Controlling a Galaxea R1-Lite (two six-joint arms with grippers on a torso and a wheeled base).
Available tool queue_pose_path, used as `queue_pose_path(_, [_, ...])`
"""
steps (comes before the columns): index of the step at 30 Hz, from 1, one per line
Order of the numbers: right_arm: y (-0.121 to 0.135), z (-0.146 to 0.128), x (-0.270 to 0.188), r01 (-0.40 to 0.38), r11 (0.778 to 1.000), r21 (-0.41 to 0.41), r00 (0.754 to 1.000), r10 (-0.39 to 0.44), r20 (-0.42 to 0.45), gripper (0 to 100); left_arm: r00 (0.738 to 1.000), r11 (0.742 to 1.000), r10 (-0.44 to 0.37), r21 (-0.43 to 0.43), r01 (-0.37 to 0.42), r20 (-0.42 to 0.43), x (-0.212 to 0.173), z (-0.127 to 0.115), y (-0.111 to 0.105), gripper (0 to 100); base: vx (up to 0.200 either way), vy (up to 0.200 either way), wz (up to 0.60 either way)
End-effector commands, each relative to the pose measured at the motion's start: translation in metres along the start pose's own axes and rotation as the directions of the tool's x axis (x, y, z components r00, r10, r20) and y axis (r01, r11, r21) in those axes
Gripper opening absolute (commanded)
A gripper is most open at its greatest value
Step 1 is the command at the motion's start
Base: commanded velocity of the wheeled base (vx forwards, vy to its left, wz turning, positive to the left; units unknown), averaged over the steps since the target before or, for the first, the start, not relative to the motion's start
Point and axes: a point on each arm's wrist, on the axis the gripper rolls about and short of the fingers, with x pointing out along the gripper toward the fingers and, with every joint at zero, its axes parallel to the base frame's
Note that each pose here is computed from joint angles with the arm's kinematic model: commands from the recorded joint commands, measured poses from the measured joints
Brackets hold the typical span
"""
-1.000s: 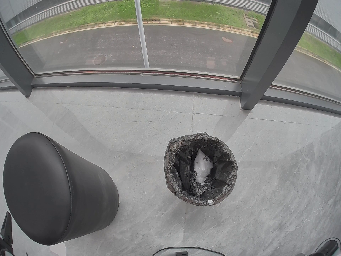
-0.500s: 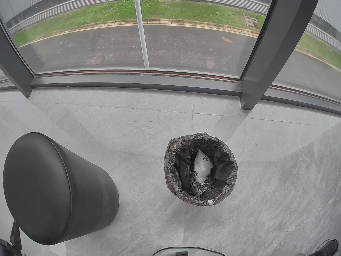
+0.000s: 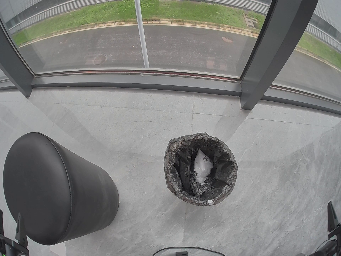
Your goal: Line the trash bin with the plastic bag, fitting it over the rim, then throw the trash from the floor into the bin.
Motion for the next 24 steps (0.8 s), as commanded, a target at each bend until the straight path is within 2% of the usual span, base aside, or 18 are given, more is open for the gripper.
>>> queue_pose_path(1, [0.0017, -0.0092, -0.0004, -0.086, 0.996, 0.012, 0.995, 0.086, -0.051, 100, 0.997, 0.997, -0.078, -0.026, 0.077, -0.009, 0.0018, -0.0111, -0.0012, 100, 0.0, 0.0, 0.0])
queue_pose_path(6, [0.0023, -0.0127, -0.0007, -0.123, 0.992, -0.03, 0.989, 0.12, -0.086, 100, 0.988, 0.988, -0.153, 0.03, 0.154, -0.019, 0.0016, -0.0115, -0.0029, 100, 0.0, 0.0, 0.0])
queue_pose_path(13, [0.0024, -0.0127, -0.0007, -0.124, 0.992, -0.027, 0.989, 0.122, -0.086, 100, 0.971, 0.966, -0.234, 0.105, 0.238, -0.049, 0.0012, -0.0141, -0.0045, 100, 0.0, 0.0, 0.0])
queue_pose_path(16, [0.0023, -0.0127, -0.0007, -0.122, 0.992, -0.016, 0.989, 0.12, -0.086, 100, 0.967, 0.963, -0.238, 0.109, 0.247, -0.091, 0.0009, -0.0183, -0.0043, 100, 0.0, 0.0, 0.0])
queue_pose_path(24, [0.0023, -0.0127, -0.0007, -0.115, 0.993, -0.005, 0.99, 0.114, -0.086, 100, 0.977, 0.976, -0.197, 0.08, 0.204, -0.08, 0.0012, -0.0174, -0.0035, 100, 0.0, 0.0, 0.0])
